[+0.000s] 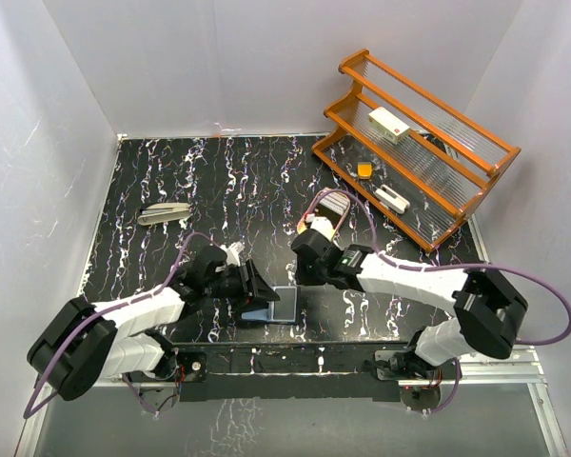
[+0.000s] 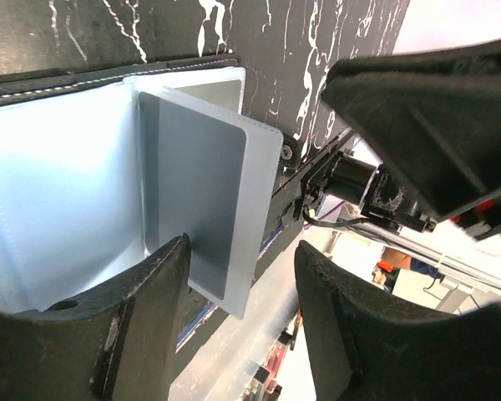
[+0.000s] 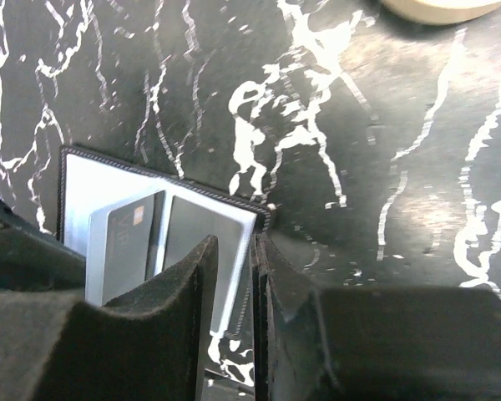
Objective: Put the credit cards into the card holder
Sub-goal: Turn over the card slot in the card holder, then pick up the credit card from the storage box.
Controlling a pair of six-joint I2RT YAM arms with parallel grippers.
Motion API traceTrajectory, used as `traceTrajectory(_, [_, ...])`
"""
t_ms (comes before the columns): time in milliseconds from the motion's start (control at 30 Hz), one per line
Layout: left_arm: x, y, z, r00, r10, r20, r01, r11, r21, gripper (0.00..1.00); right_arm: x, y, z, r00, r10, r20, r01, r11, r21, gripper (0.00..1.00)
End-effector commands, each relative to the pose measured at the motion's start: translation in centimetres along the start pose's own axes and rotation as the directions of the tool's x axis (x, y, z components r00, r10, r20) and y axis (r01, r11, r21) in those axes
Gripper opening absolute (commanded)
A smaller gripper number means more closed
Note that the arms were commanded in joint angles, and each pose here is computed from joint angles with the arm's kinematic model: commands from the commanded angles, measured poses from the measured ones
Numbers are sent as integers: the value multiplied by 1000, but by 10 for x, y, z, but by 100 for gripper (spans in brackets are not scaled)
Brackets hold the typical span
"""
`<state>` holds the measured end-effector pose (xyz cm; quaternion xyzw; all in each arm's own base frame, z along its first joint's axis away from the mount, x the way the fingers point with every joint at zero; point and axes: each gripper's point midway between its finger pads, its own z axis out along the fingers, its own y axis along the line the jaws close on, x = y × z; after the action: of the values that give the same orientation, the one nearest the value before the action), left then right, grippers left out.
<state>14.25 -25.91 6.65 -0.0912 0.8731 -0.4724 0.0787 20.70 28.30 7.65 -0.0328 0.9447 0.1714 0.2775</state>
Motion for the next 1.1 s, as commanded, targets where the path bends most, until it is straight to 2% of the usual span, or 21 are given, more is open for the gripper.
traceTrajectory(0, [-3,-18,6,999,55,1,-55,998,32,53,-32,-23,-14,996,-3,86,1,999,34,22])
traceTrajectory(167, [0,-21,8,997,70,-15,-69,997,40,54,-65,-46,-26,990,-7,144,-2,998,63,25])
traceTrajectory(367, [-7,-17,5,992,125,12,-125,992,-26,55,-103,-50,-35,971,-116,208,98,991,95,30])
traceTrajectory(600, [-14,-21,3,989,142,30,-140,989,-49,56,-142,-58,-34,954,-196,225,162,973,163,38])
traceTrajectory(733, [-23,-10,-3,985,164,60,-153,976,-156,56,-154,-55,-28,942,-243,230,210,965,160,47])
traceTrajectory(900, [-34,16,-21,976,198,95,-157,930,-332,56,-172,-61,-18,922,-316,224,263,936,236,54])
traceTrajectory(1067, [-34,38,-33,981,168,101,-116,912,-393,56,-191,-74,-2,896,-402,187,328,885,331,63])
